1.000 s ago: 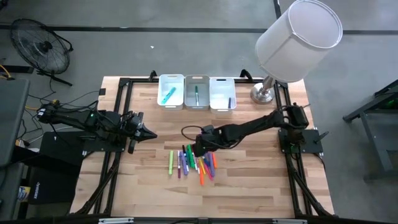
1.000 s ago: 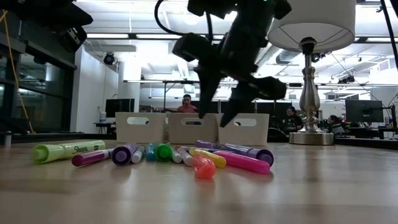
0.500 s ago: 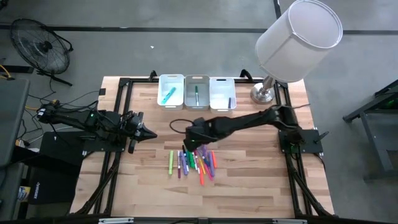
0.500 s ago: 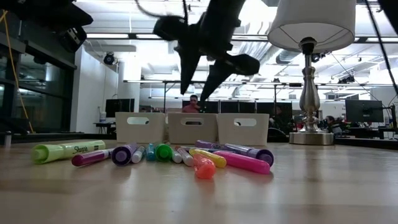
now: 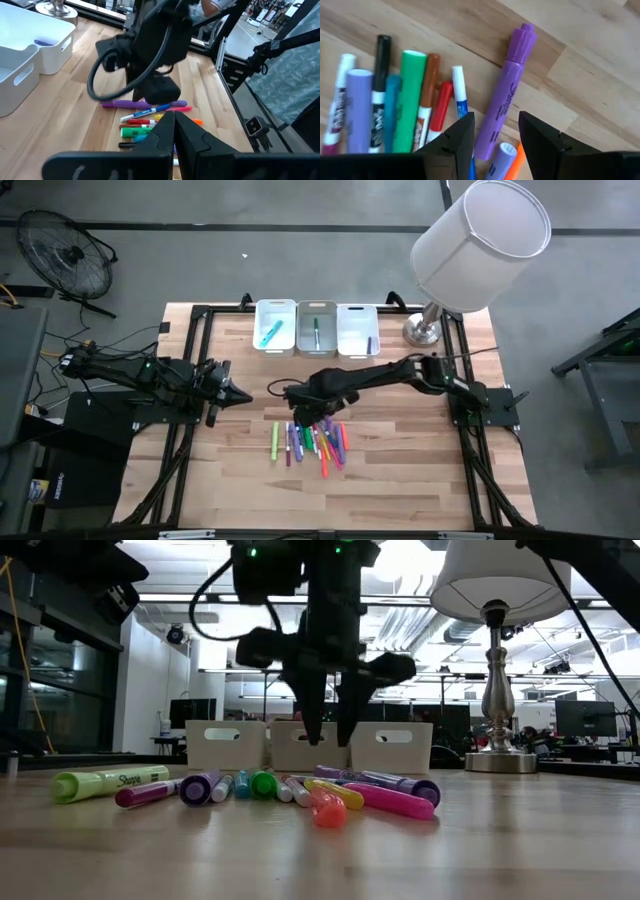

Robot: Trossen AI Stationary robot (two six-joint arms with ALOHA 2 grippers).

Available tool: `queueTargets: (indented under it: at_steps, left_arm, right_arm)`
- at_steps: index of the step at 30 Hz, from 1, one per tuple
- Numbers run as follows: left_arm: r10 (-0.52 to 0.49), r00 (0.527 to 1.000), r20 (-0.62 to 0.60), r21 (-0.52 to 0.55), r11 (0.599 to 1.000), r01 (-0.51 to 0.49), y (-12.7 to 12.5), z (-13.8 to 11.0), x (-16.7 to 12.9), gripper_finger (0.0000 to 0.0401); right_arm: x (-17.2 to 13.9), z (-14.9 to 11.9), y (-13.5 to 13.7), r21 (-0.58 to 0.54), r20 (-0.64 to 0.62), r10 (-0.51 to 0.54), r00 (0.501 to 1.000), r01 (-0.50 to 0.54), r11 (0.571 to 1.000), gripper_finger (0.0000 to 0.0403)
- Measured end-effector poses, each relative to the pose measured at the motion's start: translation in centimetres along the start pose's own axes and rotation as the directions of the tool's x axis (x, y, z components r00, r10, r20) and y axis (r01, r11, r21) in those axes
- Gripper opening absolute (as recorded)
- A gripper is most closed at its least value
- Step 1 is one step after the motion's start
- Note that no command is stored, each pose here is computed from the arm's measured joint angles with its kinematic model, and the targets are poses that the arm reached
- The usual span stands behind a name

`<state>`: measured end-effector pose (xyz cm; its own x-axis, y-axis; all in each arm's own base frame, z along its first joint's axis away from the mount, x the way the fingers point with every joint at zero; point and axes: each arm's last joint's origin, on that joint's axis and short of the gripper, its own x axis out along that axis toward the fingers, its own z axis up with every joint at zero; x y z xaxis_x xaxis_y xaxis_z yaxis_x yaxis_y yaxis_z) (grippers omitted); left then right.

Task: Pick & Place Markers
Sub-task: Put the violet highlighter pen into the left white bin

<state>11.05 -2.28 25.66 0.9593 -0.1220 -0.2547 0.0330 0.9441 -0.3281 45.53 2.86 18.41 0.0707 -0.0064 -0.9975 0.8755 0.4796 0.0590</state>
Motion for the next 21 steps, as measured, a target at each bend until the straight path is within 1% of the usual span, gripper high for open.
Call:
queueTargets:
  at_steps: [5,9,15,21]
  left_arm:
    - [-0.002,1.000,0.000,0.000,1.000,0.002,0.0,0.0,0.0,0.0001]
    - [-0.002,1.000,0.000,0.000,1.000,0.002,0.0,0.0,0.0,0.0001]
    - [-0.002,1.000,-0.001,0.000,1.000,0.002,0.0,0.0,0.0,0.0001]
    - [0.000,1.000,-0.008,0.000,1.000,0.000,0.0,-0.1,0.0,0.0001]
  right_arm:
    - [0.6,0.1,0.0,0.000,0.001,-0.015,1.000,0.015,1.000,0.0142]
    - [0.8,0.1,0.1,0.007,0.025,-0.023,0.999,0.023,1.000,0.0142]
    - [2.3,0.1,0.4,0.014,0.017,-0.040,0.999,0.040,0.999,0.0142]
    - [3.0,0.1,0.4,0.044,0.006,-0.046,0.999,0.045,0.998,0.0142]
